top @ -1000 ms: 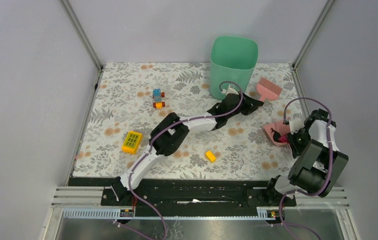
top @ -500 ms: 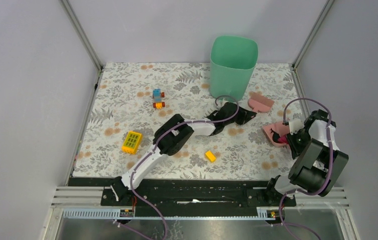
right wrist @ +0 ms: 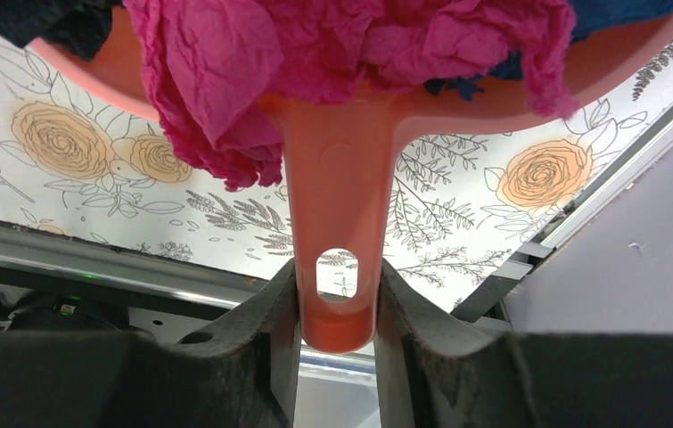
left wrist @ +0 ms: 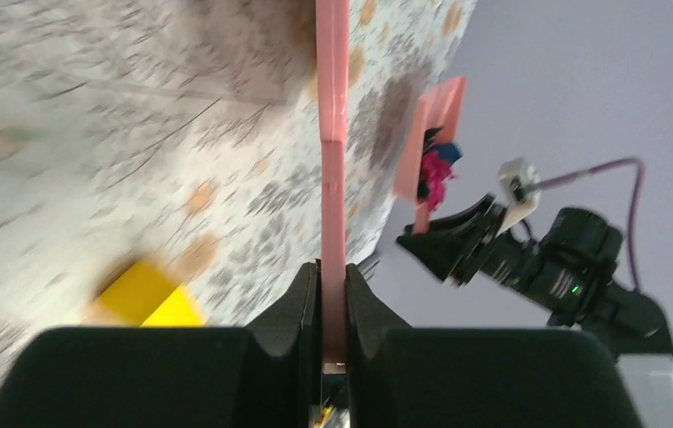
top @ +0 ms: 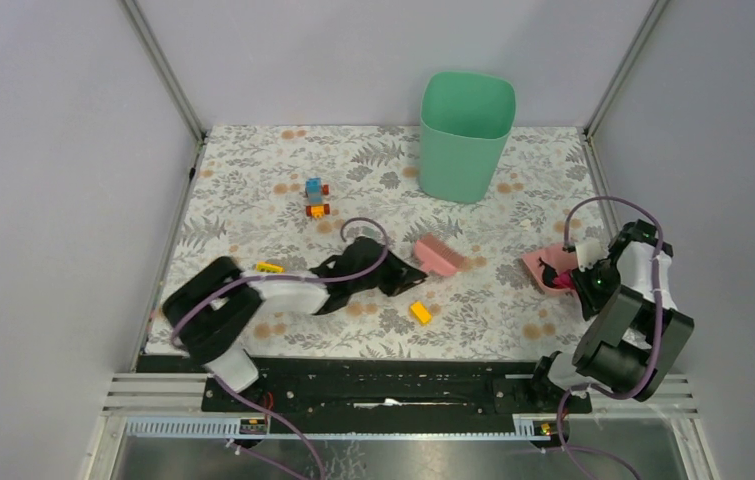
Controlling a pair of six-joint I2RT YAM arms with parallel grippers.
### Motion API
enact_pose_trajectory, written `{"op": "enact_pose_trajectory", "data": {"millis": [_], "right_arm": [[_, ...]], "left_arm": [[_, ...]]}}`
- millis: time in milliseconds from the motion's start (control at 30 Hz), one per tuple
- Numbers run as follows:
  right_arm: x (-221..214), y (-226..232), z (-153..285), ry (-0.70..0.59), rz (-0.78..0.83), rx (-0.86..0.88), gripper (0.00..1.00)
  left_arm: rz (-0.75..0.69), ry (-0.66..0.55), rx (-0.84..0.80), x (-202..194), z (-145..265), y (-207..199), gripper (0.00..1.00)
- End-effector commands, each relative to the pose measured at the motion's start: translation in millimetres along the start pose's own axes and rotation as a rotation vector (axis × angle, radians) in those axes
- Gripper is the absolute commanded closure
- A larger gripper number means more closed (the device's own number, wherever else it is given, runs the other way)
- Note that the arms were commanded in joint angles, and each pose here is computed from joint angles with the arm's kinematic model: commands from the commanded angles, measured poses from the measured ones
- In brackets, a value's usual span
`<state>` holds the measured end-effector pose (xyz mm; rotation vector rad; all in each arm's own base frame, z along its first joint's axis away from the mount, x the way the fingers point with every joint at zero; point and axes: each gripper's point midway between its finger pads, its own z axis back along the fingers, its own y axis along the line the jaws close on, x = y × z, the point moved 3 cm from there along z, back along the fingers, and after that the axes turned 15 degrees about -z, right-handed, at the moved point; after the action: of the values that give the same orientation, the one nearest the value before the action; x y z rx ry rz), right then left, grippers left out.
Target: Sweep away the paper scraps from the table
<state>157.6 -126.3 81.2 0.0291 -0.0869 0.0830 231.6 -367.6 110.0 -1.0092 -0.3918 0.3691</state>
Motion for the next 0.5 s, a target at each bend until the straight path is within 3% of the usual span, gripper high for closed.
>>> {"op": "enact_pose_trajectory", "data": {"millis": [0,100,167,267,467], "right_arm": [[8,-5,20,-0.056,0.059,-0.032,1.0],[13,-11,25,-0.059,0.061,-0.049,1.0],[14,-11,29,-0.057,0.054,-0.042,1.0],[11,-8,31,-0.055,0.051,-0.04,1.0],[-6,0,24,-0.018,0.06,-0.04,1.0]], "left_arm": [[-0.241,0.083,-0.039,-5,52,-9,1.0],[-0.446,0.069,0.034,7,71,-21,1.0],[-0.508,0.004,-0.021,19,76,-48,1.0],[-0.503,-0.064,-0.138,30,74,-91,1.0],[-0.354,-0.016,-0.291,19,24,-137,1.0]]}}
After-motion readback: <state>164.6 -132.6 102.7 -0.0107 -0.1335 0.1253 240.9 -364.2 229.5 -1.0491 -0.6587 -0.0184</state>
